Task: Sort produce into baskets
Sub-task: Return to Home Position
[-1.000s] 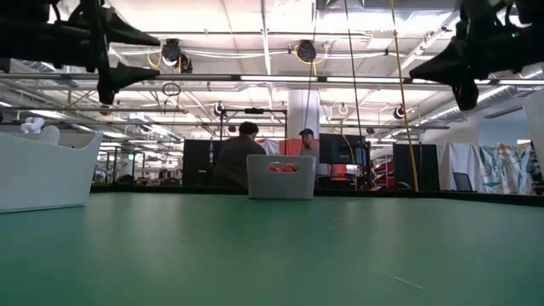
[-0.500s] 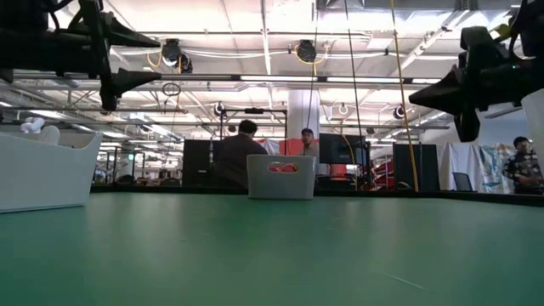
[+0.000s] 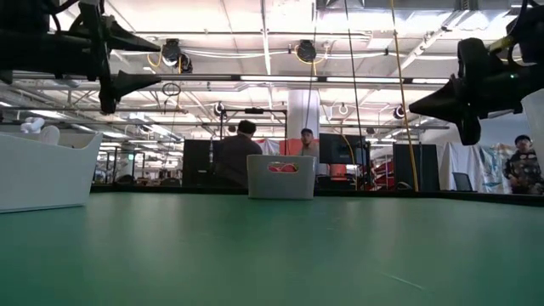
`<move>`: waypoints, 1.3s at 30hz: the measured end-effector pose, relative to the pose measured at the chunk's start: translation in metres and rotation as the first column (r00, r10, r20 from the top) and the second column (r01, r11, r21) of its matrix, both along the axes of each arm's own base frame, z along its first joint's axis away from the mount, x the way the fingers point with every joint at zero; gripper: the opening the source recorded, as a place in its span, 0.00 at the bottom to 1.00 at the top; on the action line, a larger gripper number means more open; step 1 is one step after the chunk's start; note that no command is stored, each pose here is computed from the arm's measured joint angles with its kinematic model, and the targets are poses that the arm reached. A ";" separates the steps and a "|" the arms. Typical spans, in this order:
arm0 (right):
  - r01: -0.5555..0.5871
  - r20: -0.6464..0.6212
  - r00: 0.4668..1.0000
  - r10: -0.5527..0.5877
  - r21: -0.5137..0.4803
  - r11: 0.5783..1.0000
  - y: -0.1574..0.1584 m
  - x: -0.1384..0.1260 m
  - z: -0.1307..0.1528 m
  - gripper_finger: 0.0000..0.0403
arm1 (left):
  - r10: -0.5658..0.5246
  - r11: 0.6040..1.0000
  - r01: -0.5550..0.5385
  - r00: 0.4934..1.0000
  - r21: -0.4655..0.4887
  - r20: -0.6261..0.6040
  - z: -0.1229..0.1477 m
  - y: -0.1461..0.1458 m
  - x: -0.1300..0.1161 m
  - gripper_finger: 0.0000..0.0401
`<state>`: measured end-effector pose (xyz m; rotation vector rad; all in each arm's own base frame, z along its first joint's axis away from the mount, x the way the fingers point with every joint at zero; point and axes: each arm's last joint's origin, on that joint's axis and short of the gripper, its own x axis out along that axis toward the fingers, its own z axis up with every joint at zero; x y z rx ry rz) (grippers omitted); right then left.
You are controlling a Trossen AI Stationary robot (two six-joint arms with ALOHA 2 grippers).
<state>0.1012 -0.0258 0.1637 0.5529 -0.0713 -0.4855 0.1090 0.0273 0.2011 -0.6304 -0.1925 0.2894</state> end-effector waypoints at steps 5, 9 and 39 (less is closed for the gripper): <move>-0.012 -0.053 0.999 0.007 -0.097 0.995 0.000 0.000 0.000 0.00 | 0.000 0.999 0.001 1.000 -0.053 0.018 0.000 0.000 0.000 0.68; -0.014 -0.060 0.998 0.007 -0.109 0.994 0.000 0.000 0.000 0.00 | 0.023 0.999 -0.022 1.000 0.028 -0.010 0.000 0.001 0.000 0.68; -0.069 -0.176 0.984 0.017 -0.294 0.953 0.001 0.001 -0.001 0.00 | 0.013 0.913 0.099 0.962 0.396 -0.272 -0.013 -0.001 0.003 0.68</move>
